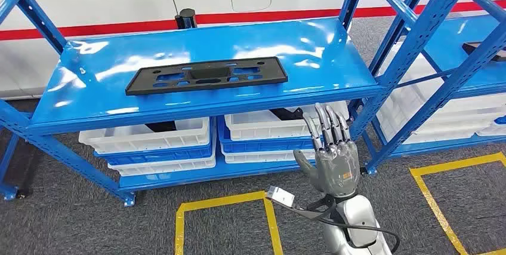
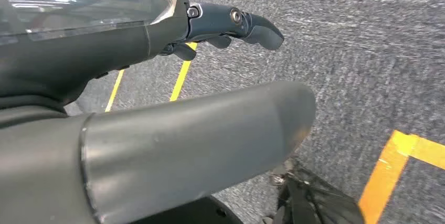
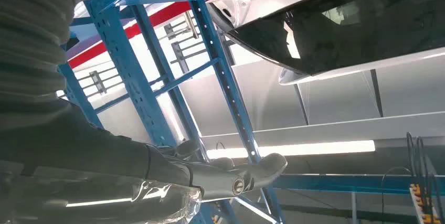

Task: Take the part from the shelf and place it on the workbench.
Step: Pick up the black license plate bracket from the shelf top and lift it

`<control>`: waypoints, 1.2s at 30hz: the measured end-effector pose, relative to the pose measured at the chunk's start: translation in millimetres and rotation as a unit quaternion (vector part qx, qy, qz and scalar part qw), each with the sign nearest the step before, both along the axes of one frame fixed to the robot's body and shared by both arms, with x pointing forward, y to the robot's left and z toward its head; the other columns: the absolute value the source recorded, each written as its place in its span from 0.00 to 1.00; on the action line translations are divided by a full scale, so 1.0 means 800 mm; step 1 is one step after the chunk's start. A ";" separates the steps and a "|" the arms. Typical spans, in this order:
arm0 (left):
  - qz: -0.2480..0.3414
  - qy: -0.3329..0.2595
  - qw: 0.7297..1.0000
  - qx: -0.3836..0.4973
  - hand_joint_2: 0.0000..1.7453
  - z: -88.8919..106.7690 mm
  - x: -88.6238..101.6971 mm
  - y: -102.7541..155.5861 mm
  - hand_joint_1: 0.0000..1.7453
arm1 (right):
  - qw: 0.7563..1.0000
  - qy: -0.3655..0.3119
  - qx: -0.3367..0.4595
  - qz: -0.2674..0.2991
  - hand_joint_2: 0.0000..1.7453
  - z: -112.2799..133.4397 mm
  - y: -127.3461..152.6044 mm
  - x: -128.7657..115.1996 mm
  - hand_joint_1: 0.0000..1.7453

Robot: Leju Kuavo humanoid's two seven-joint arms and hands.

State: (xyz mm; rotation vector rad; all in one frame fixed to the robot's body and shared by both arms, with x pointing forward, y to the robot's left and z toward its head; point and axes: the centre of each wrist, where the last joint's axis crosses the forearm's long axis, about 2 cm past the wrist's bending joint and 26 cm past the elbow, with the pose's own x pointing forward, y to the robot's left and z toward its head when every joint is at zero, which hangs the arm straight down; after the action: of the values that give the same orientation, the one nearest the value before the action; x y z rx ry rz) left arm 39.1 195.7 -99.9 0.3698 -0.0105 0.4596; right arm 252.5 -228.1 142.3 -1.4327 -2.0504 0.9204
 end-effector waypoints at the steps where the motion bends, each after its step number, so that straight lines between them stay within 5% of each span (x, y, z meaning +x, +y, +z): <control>1: 0.001 0.000 1.000 0.000 0.00 0.000 0.000 0.000 0.00 | 1.000 0.000 -0.001 0.000 1.00 0.000 0.000 0.000 0.00; 36: 0.010 0.017 1.000 0.002 0.00 0.000 -0.001 0.002 0.00 | 0.999 0.011 -0.017 -0.044 1.00 -0.007 -0.011 0.002 0.00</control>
State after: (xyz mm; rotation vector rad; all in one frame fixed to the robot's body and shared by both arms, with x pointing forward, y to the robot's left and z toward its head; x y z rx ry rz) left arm 38.0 197.4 -100.2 0.3824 0.0255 0.4739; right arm 254.4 -236.6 136.6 -1.5114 -1.9472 0.9347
